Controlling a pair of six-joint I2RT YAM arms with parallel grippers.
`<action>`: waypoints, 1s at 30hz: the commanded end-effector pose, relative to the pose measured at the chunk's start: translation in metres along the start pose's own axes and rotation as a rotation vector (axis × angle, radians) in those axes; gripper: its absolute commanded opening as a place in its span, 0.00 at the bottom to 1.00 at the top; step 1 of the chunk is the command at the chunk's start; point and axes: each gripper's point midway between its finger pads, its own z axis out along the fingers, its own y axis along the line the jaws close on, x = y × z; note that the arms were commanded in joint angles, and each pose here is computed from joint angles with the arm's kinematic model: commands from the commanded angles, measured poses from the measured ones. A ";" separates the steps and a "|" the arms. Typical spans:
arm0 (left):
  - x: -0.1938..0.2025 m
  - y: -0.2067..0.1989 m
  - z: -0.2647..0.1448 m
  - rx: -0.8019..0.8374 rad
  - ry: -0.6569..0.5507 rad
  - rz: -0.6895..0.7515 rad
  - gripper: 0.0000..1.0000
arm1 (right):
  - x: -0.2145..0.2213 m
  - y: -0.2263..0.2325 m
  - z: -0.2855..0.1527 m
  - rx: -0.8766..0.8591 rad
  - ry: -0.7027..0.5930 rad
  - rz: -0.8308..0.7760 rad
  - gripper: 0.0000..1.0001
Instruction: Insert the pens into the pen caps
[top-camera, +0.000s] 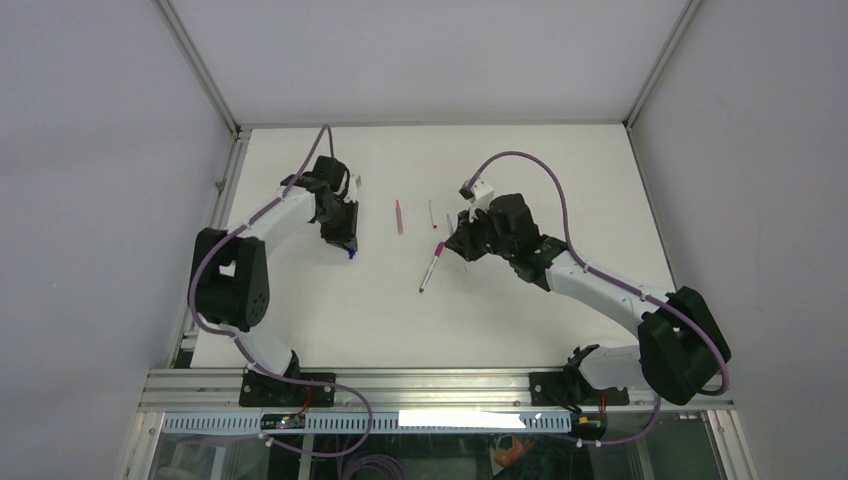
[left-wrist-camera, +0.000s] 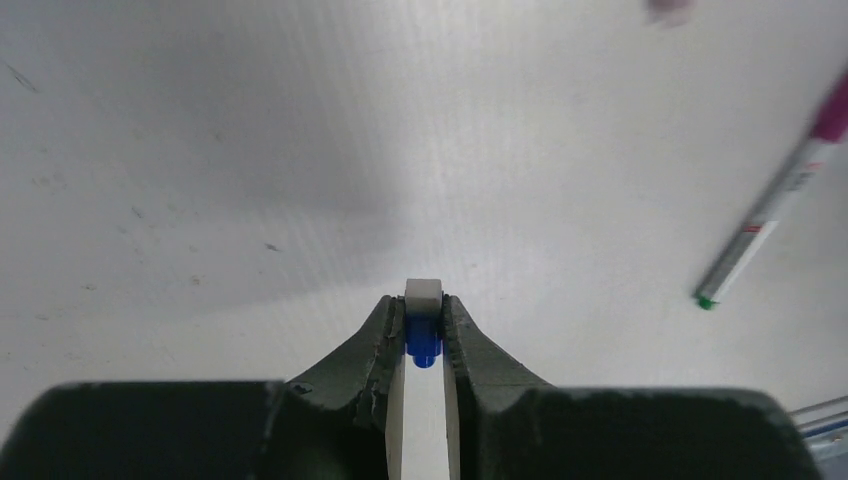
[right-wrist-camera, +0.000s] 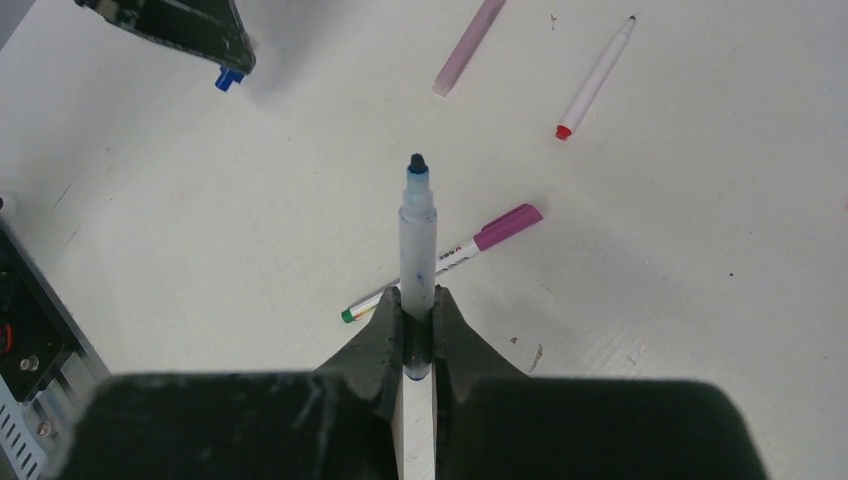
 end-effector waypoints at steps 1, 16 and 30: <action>-0.063 -0.044 -0.081 0.209 -0.360 -0.002 0.00 | -0.015 0.022 -0.001 -0.055 -0.040 -0.048 0.00; -0.129 -0.104 -0.191 0.607 -0.862 -0.015 0.00 | -0.003 0.092 -0.001 -0.266 -0.013 -0.101 0.00; -0.110 -0.129 -0.214 0.850 -0.946 -0.004 0.00 | -0.052 0.113 0.035 -0.312 -0.172 -0.061 0.00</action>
